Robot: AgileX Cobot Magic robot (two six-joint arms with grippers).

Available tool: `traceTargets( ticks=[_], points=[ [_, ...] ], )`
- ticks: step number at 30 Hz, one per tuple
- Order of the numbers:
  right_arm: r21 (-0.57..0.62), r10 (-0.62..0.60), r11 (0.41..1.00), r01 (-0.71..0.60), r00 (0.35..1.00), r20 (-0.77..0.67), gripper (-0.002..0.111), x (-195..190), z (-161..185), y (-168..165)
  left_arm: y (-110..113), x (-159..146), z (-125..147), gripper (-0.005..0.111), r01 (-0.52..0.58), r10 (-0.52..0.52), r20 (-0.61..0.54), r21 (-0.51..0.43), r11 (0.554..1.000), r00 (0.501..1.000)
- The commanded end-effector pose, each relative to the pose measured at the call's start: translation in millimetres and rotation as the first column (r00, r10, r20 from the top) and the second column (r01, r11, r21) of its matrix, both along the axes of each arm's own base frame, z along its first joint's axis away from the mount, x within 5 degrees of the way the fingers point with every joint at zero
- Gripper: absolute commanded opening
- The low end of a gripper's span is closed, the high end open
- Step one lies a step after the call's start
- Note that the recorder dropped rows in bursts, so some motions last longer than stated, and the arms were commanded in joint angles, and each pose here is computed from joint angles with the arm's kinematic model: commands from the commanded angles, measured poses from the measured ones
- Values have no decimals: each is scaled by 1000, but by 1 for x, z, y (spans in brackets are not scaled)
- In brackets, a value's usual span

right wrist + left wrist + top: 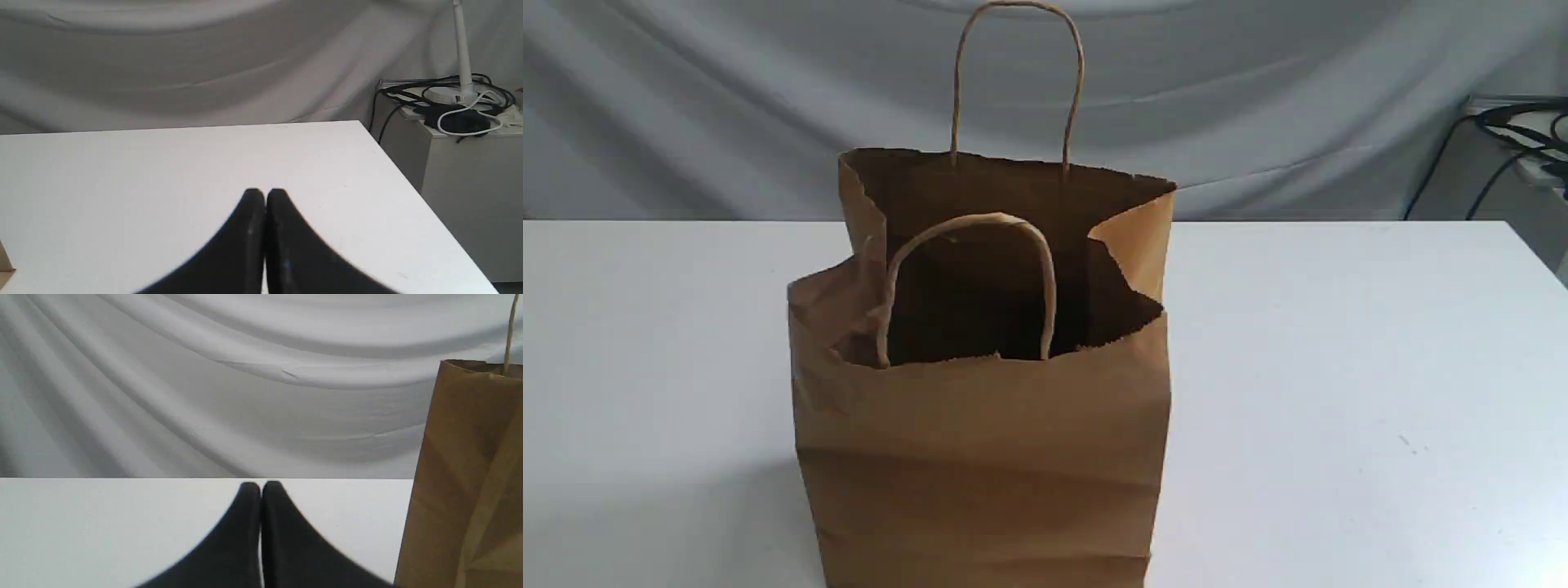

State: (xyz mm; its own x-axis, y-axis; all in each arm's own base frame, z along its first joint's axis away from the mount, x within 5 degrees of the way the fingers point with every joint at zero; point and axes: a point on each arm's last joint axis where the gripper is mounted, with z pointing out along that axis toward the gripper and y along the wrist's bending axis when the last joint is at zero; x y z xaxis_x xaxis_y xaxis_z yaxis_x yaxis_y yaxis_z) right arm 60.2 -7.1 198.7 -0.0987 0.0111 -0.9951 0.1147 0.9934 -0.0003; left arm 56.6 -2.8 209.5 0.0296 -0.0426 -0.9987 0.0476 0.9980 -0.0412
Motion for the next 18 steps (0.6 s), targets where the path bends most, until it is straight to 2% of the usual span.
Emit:
traceTargets(
  ticks=[1,18],
  points=[
    [5,2,1000,-2,1000,4,0,0,0,0,0,0,-1,0,-3,3,6,5,1000,1000],
    [-1,3,1000,-3,1000,4,0,0,0,0,0,0,-1,0,-4,3,6,6,1000,1000]
  ],
)
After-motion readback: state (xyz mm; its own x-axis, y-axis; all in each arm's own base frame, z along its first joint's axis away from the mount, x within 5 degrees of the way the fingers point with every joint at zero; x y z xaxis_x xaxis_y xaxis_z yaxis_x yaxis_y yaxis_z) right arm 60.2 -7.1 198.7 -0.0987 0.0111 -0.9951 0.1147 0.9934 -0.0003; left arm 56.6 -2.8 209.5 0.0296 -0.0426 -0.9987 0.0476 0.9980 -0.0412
